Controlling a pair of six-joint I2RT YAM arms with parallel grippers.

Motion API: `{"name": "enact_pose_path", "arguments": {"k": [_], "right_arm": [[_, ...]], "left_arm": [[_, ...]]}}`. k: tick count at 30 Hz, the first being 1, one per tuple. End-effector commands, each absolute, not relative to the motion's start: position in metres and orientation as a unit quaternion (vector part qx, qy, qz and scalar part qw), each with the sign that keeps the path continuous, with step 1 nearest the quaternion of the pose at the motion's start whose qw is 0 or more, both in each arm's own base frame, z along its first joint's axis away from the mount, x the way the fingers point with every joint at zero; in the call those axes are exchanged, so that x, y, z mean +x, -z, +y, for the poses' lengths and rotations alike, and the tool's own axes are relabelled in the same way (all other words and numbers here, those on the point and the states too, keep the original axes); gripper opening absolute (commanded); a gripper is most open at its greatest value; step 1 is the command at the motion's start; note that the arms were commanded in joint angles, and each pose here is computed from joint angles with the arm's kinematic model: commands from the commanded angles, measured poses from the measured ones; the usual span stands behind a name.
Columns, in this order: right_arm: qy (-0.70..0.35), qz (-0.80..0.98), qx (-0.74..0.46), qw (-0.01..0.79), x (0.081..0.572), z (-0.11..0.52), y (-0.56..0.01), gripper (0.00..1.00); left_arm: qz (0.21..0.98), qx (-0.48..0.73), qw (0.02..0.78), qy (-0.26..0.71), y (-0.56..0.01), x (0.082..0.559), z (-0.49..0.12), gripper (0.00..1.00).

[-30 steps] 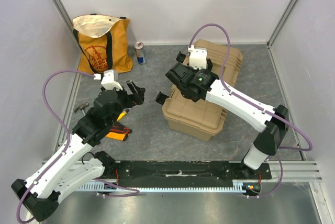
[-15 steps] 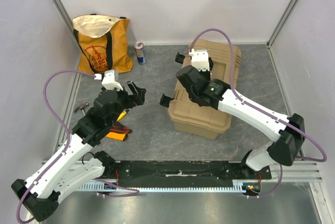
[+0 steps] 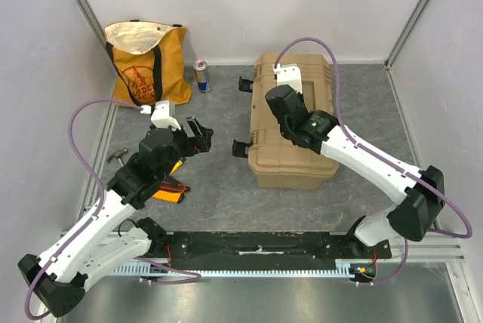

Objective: Pack the tool kit

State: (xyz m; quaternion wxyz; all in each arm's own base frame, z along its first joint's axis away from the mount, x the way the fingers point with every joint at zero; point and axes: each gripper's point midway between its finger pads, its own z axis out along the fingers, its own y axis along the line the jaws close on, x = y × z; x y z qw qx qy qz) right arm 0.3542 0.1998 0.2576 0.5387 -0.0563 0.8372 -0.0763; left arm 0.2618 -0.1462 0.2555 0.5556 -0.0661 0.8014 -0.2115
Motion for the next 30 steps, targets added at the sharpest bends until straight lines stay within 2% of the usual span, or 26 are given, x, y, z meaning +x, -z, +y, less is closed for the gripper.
{"name": "enact_pose_path", "arguments": {"k": [1,9,19,30], "right_arm": [[-0.064,0.788,0.017,0.612,0.369,0.211,-0.345,0.0],[-0.083,0.771,0.085,0.626,0.371,0.153,-0.38,0.0],[-0.09,0.751,0.16,0.635,0.365,0.111,-0.391,0.0],[-0.063,0.751,0.252,0.607,0.363,0.053,-0.376,0.0]], "left_arm": [[0.793,-0.072,0.559,0.232,-0.264,0.264,-0.152,0.94],[0.798,-0.053,0.543,0.258,-0.26,0.271,-0.173,0.94],[0.812,0.033,0.494,0.31,-0.248,0.297,-0.235,0.94],[0.81,0.102,0.424,0.392,-0.237,0.298,-0.292,0.93]]}}
